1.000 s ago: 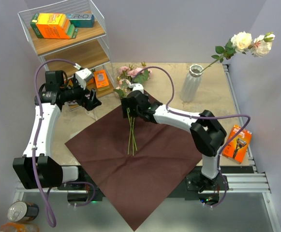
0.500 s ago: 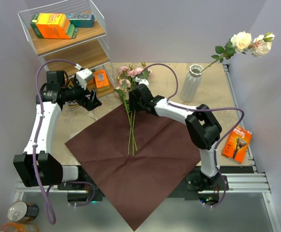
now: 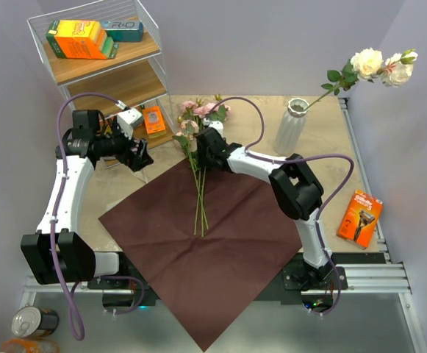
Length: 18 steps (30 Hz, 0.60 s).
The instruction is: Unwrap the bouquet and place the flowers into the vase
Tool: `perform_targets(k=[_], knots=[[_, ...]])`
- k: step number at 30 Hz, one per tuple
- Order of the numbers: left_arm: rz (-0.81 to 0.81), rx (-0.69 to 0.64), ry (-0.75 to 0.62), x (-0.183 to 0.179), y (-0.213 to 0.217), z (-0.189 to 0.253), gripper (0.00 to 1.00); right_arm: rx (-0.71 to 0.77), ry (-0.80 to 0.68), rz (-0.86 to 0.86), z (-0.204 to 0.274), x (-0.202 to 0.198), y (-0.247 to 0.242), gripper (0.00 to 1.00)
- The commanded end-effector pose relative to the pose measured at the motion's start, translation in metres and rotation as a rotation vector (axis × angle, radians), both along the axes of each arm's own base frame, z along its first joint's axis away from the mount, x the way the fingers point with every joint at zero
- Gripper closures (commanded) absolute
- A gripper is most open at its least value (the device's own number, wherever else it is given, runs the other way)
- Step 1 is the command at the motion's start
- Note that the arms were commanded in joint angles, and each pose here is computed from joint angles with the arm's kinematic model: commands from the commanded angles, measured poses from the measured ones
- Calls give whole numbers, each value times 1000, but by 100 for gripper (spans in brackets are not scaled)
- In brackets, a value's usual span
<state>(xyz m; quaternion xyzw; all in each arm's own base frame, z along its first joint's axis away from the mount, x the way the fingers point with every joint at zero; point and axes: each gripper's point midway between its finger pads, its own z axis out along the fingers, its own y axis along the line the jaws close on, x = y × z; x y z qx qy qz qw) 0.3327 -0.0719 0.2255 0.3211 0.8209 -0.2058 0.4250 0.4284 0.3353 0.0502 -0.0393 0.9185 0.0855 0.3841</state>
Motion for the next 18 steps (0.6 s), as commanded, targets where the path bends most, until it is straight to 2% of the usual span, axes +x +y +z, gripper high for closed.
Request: perform_targets(k=[1,15,18], knots=[[-12,12,-27,-3,0,2,1,-1,-54,-37,21,16,-1,43],[-5,42,-41,-3,4,6,1,-35,-22,-62,-3,32,-2,60],[-9,47,-43,-3,5,6,1,-24,-25,-59,-3,35,3,60]])
